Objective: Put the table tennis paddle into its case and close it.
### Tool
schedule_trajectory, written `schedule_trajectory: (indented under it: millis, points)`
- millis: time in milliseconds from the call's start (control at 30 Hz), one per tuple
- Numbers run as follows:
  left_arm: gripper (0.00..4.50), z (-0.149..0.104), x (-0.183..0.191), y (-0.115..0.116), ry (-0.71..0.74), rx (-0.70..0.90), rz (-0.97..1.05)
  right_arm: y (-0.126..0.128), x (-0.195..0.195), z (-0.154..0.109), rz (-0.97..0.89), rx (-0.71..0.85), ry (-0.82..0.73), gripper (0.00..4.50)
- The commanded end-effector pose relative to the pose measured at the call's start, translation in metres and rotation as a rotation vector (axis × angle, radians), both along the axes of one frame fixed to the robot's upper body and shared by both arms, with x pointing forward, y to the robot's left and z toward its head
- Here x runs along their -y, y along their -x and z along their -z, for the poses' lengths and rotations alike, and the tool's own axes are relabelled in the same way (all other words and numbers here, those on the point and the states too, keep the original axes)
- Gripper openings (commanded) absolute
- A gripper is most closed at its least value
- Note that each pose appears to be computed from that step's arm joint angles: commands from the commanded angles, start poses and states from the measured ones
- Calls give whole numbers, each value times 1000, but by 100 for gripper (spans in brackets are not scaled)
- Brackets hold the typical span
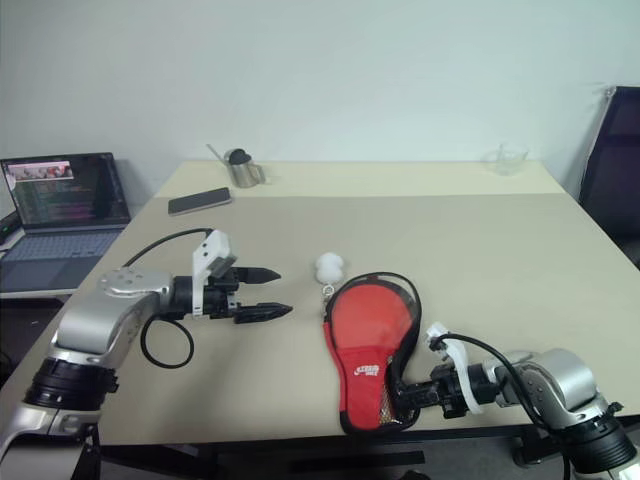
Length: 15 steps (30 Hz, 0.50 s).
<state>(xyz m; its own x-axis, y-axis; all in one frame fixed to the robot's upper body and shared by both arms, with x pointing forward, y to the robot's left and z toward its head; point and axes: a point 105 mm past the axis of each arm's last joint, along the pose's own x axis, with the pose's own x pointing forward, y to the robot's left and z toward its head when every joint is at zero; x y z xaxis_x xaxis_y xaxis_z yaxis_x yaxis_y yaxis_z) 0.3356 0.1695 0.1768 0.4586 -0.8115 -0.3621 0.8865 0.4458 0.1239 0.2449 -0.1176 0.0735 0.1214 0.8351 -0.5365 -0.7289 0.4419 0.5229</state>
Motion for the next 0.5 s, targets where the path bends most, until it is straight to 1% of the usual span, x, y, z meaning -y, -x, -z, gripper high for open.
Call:
schedule_trajectory:
  millis: [33,133,200,233,367,500]
  points:
    - [450,-11,0,1,-10,49,3,-7,-2,1,14,47,18,2]
    - [450,-11,2,1,-8,49,4,-7,-1,-2,15,48,3,78]
    - [450,-11,2,1,-7,51,4,-7,1,-7,12,58,-5,150]
    - [450,-11,2,1,-6,52,4,-8,3,-10,12,63,-10,177]
    - [450,-12,2,0,-5,56,4,-10,10,-18,20,83,-14,309]
    - [450,-13,3,-2,-3,61,3,-13,25,-24,31,119,19,436]
